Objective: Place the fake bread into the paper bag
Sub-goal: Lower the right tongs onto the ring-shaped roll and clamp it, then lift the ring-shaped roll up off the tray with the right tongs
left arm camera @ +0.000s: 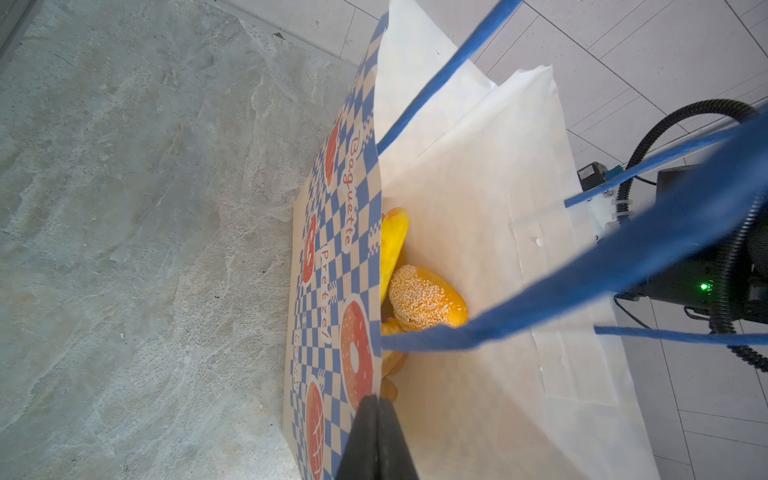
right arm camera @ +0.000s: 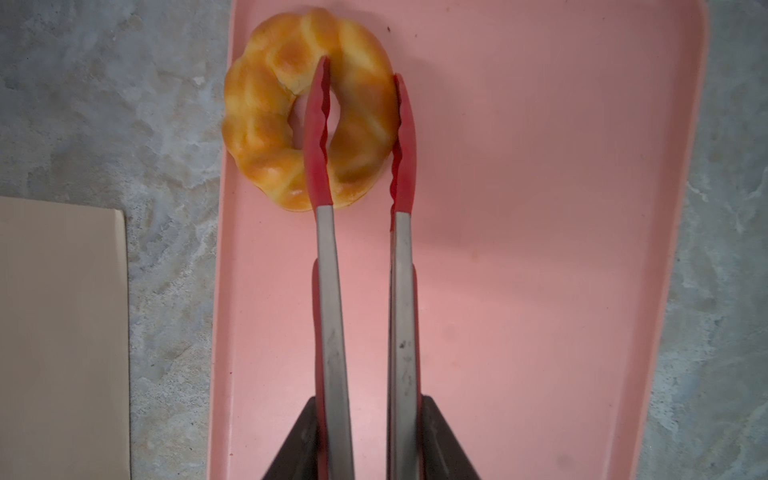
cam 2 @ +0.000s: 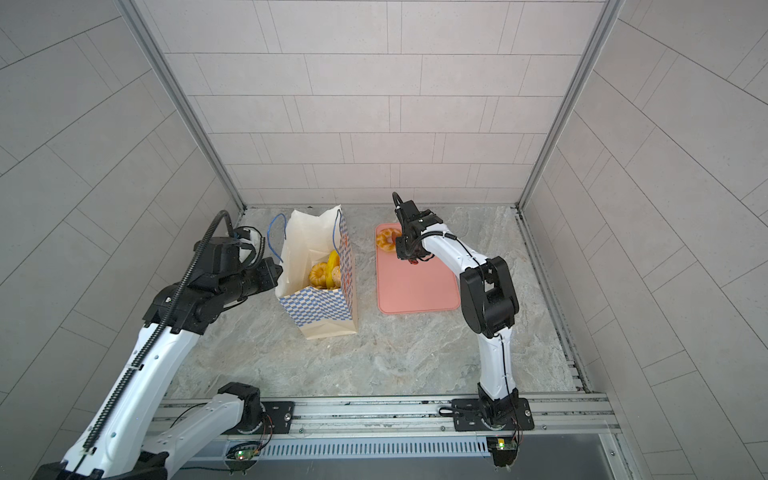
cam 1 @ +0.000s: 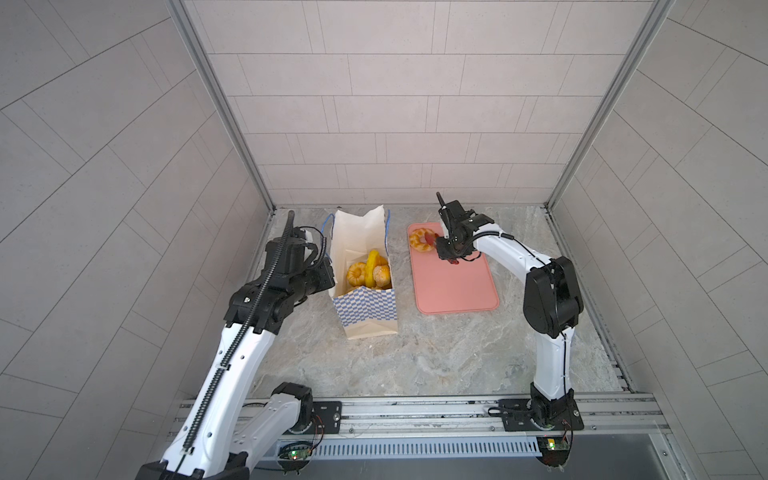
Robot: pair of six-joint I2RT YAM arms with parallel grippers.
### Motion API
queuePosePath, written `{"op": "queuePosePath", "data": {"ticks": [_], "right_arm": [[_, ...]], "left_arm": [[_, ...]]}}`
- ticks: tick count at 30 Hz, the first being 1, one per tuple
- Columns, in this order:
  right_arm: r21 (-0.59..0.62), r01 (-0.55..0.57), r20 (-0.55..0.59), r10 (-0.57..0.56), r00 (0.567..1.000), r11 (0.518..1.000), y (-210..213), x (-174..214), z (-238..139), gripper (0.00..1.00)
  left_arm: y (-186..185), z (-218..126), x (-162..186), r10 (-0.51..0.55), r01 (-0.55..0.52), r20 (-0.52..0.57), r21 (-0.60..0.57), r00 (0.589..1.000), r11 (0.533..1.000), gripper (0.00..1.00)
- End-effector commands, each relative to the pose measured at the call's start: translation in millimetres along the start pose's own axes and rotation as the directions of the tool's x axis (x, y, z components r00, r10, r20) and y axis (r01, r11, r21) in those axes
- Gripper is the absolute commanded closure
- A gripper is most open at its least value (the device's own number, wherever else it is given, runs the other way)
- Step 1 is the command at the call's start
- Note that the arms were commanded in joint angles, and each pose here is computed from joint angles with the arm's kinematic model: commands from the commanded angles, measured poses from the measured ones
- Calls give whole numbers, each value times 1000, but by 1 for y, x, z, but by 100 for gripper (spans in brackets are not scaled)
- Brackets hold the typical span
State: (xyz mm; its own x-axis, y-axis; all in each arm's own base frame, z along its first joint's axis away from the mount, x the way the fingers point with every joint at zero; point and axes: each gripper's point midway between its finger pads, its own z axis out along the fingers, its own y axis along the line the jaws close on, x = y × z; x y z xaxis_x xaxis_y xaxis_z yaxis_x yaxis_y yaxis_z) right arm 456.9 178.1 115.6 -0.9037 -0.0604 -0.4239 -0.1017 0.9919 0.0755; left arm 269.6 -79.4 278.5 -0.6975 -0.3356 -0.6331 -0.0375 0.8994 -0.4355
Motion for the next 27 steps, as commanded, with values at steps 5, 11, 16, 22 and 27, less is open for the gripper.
{"op": "queuePosePath", "data": {"ticks": [5,11,16,22,27], "right_arm": [[31,-27,36,26,999,999,-14,-2,-17,70],[28,-41,71,39,997,999,-19,-3,-35,71],[21,-53,107,51,993,998,-23,-4,-56,72],[4,-63,177,61,982,998,-26,-6,-93,72],[-21,-52,264,56,963,998,-26,-11,-132,72]], "left_arm": [[1,-2,0,10,-10,12,-2,1000,1000,95],[1,-2,0,11,-11,11,-2,1000,1000,95],[1,-3,0,12,-12,14,0,1000,1000,95],[0,-4,-1,12,-12,18,4,1000,1000,95],[-1,-4,-1,12,-12,19,8,1000,1000,95]]}}
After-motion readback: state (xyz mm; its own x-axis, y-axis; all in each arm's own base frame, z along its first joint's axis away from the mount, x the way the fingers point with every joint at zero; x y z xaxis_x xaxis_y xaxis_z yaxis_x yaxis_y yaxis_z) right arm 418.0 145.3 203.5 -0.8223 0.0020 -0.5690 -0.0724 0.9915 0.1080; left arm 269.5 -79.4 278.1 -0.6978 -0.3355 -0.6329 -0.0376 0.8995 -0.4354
